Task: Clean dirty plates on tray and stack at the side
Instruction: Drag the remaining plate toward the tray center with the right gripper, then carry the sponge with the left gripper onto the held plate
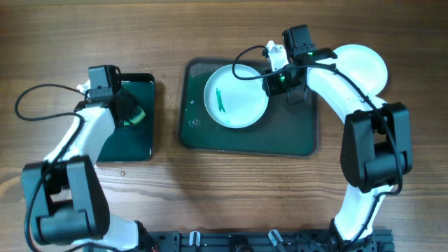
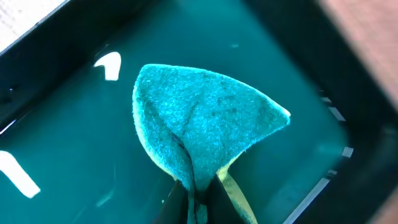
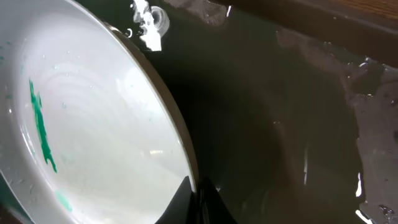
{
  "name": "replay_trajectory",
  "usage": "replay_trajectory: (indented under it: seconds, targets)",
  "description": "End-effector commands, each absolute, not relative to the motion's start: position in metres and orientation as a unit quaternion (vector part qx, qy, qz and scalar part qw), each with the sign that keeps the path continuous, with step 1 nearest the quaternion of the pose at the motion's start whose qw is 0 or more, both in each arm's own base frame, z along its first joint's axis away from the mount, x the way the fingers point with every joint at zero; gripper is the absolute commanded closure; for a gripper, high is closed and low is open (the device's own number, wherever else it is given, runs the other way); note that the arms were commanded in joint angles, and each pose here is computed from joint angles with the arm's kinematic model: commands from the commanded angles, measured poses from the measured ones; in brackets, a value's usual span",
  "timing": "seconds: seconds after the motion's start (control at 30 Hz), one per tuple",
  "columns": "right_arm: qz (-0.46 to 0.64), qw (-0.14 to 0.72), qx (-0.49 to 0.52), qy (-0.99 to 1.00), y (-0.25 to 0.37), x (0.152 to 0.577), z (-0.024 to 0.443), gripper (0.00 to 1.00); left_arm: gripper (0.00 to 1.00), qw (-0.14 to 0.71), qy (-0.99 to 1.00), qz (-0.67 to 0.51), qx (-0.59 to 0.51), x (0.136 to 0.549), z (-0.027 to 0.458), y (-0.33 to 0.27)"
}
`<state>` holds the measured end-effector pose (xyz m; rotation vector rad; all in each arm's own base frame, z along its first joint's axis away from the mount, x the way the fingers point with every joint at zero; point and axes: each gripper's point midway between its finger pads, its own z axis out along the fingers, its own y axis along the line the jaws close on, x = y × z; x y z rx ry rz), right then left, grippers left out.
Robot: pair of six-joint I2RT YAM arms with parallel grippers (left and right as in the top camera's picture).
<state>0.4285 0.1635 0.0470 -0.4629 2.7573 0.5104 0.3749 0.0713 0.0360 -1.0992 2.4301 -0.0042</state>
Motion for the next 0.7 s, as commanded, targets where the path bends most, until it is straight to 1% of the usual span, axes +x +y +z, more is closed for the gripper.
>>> replay_trajectory:
  seconds: [0.0, 0.17, 0.27, 0.37, 0.4, 0.57, 0.67]
  targets:
    - [0.165, 0.155, -0.163, 0.96, 0.16, 0.434, 0.046, 0.96, 0.96, 0.219, 0.882, 0.027, -0.416, 0.368, 0.018, 0.09]
    - [0.168, 0.115, -0.134, 0.97, 0.158, 0.42, 0.035, 0.96, 0.96, 0.21, 0.883, 0.031, -0.419, 0.367, 0.006, 0.093]
    - [0.165, 0.083, -0.117, 0.976, 0.156, 0.412, 0.015, 0.96, 0.96, 0.216, 0.881, 0.029, -0.419, 0.371, 0.005, 0.093]
    - [0.152, 0.082, -0.092, 0.981, 0.152, 0.418, 0.002, 0.96, 0.96, 0.238, 0.877, 0.023, -0.418, 0.38, 0.013, 0.095]
    - [0.15, 0.085, -0.09, 0.981, 0.151, 0.419, 0.001, 0.96, 0.96, 0.243, 0.876, 0.022, -0.416, 0.381, 0.017, 0.095]
    - [0.151, 0.093, -0.09, 0.98, 0.152, 0.424, 0.001, 0.95, 0.96, 0.3, 0.867, 0.009, -0.397, 0.389, 0.068, 0.093]
    - [0.157, 0.1, -0.084, 0.979, 0.155, 0.427, 0.002, 0.96, 0.96, 0.325, 0.866, -0.027, -0.378, 0.392, 0.095, 0.076]
